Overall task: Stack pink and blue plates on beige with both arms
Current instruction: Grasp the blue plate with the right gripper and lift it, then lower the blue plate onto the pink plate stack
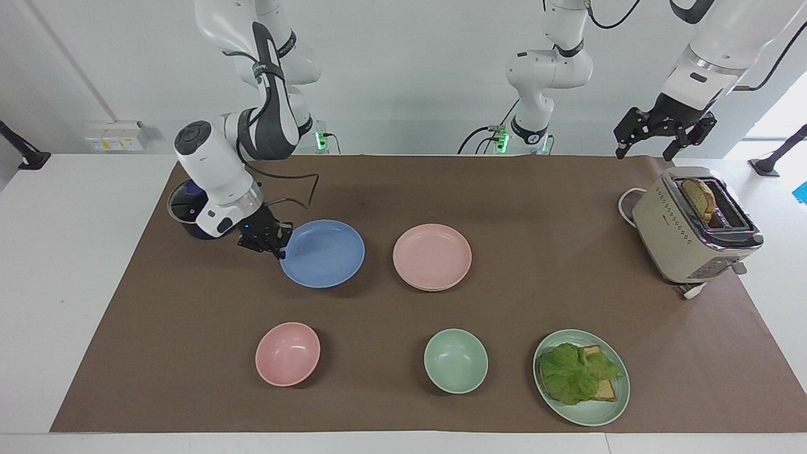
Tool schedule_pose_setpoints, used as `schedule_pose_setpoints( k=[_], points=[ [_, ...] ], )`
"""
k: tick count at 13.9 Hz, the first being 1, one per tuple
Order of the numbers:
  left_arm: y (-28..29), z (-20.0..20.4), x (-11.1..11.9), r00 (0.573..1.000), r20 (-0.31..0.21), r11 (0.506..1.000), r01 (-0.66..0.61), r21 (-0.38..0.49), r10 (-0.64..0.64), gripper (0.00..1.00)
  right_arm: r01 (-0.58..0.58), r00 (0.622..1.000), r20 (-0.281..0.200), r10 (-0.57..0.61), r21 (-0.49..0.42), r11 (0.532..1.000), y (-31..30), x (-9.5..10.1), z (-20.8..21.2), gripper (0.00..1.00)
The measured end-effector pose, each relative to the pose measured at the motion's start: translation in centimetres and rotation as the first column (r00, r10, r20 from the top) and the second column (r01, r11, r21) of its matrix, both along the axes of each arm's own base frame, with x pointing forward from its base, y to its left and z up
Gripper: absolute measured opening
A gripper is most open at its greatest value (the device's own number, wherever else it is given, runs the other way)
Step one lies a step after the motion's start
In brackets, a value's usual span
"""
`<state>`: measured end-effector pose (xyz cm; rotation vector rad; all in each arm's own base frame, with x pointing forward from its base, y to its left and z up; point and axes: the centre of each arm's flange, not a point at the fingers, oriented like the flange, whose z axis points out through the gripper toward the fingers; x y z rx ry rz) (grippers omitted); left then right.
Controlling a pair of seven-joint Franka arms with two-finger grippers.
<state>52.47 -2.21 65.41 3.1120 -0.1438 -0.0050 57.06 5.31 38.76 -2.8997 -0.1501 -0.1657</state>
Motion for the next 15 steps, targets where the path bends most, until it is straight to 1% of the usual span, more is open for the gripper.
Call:
schedule_pose_setpoints(
  k=[2, 5, 7, 11, 15],
  points=[
    [0.0, 0.0, 0.0, 1.000, 0.000, 1.000, 0.000, 0.000, 0.000, 1.00, 0.006, 1.000, 0.005, -0.007, 0.035, 0.999, 3.0, 0.0, 0.5, 0.04],
    [0.0, 0.0, 0.0, 1.000, 0.000, 1.000, 0.000, 0.000, 0.000, 1.00, 0.030, 1.000, 0.000, -0.030, 0.050, 0.998, 9.6, -0.5, 0.4, 0.04],
    [0.0, 0.0, 0.0, 1.000, 0.000, 1.000, 0.000, 0.000, 0.000, 1.00, 0.043, 0.999, 0.000, -0.043, 0.055, 0.998, 12.2, -0.7, -0.5, 0.04],
    [0.0, 0.0, 0.0, 1.000, 0.000, 1.000, 0.000, 0.000, 0.000, 1.00, 0.024, 1.000, -0.015, -0.024, 0.062, 0.998, 17.3, -1.7, -2.5, 0.04],
    [0.0, 0.0, 0.0, 1.000, 0.000, 1.000, 0.000, 0.000, 0.000, 1.00, 0.043, 0.999, -0.005, -0.043, 0.072, 0.996, 22.2, -2.6, -4.6, 0.04]
  ],
)
